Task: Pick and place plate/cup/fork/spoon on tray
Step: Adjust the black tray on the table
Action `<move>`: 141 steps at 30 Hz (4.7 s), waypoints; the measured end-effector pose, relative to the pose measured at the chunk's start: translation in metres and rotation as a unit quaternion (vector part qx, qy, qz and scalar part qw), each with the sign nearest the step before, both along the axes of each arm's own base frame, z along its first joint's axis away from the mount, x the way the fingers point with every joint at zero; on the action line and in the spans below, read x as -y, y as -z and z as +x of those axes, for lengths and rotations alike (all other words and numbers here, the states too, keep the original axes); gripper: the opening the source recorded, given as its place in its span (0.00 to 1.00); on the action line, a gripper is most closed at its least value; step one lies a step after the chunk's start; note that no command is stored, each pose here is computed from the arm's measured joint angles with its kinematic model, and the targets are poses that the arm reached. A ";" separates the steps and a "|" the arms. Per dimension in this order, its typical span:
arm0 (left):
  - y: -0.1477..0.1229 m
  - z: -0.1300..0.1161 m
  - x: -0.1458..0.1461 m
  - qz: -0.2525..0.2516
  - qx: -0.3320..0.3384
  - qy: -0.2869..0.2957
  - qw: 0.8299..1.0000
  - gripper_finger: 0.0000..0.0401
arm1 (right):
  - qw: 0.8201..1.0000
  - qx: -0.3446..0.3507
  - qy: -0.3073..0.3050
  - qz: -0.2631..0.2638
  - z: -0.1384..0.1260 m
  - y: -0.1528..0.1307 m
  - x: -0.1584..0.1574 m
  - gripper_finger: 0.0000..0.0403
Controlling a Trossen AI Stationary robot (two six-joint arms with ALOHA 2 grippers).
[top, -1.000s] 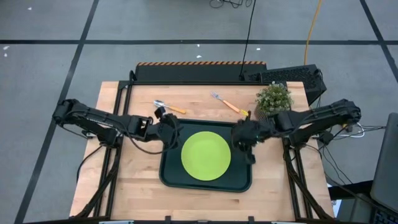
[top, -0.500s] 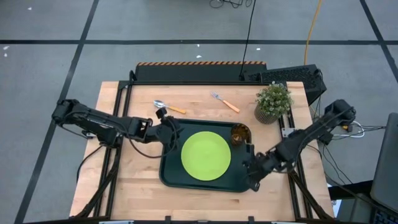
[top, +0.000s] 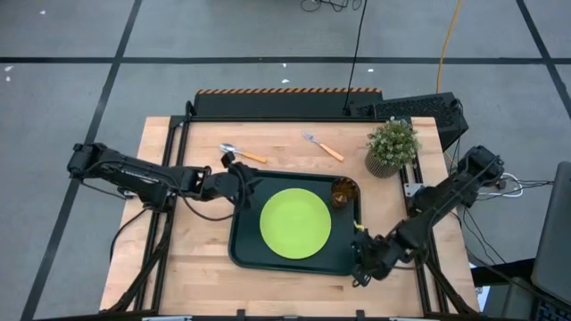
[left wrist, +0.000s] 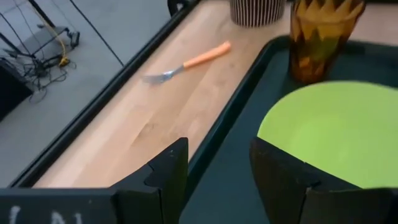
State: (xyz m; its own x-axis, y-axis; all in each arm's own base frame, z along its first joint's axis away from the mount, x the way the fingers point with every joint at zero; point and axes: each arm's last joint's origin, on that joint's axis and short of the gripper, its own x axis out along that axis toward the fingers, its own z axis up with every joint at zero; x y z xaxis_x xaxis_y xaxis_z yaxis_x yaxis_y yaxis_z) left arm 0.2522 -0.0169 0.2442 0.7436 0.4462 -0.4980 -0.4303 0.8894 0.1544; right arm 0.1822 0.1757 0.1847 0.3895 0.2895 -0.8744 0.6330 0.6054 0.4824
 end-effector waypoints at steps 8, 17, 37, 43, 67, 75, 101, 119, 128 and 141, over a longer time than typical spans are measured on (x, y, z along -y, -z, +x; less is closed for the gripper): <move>0.003 -0.005 -0.001 -0.005 0.036 0.000 0.999 0.44 | 0.998 0.016 0.058 0.009 -0.013 0.005 -0.020 0.15; 0.003 -0.007 -0.001 -0.013 0.043 -0.004 0.999 0.44 | 0.999 0.044 -0.018 0.002 0.001 0.027 -0.037 0.14; 0.002 -0.006 -0.001 -0.037 0.061 -0.018 0.997 0.44 | 0.996 0.047 -0.058 -0.054 0.000 0.047 -0.036 0.00; 0.002 -0.006 -0.001 -0.040 0.066 -0.019 0.997 0.44 | 0.995 0.049 -0.060 -0.056 0.001 0.049 -0.037 0.00; 0.001 -0.005 0.000 -0.035 0.068 -0.016 0.997 0.44 | 0.994 0.040 -0.046 -0.085 -0.005 0.059 -0.026 0.00; 0.001 -0.006 0.000 -0.035 0.066 -0.015 0.997 0.44 | 0.993 0.044 -0.047 -0.096 -0.004 0.058 -0.021 0.00; 0.003 -0.007 0.002 -0.034 0.053 -0.012 0.998 0.44 | 0.984 0.130 -0.045 -0.112 -0.008 0.014 -0.005 0.00; 0.003 -0.008 0.007 -0.036 0.052 -0.003 0.998 0.44 | 0.976 0.072 -0.089 -0.186 0.008 0.032 0.017 0.00; 0.003 -0.008 0.007 -0.036 0.052 -0.003 0.998 0.44 | 0.982 0.060 -0.085 -0.155 0.004 0.032 0.011 0.00; 0.003 -0.007 0.006 -0.035 0.052 -0.003 0.998 0.44 | 0.986 0.053 -0.099 -0.124 -0.002 0.031 0.003 0.00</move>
State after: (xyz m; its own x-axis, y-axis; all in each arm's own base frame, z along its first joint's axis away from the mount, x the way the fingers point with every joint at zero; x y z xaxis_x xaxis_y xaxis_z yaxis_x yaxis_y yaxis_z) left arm 0.2447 -0.0234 0.2411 0.7903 0.4170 -0.4490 -0.4455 0.8941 0.0463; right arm 0.1804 0.1728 0.1535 0.4404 0.1513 -0.8850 0.4450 0.8193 0.3615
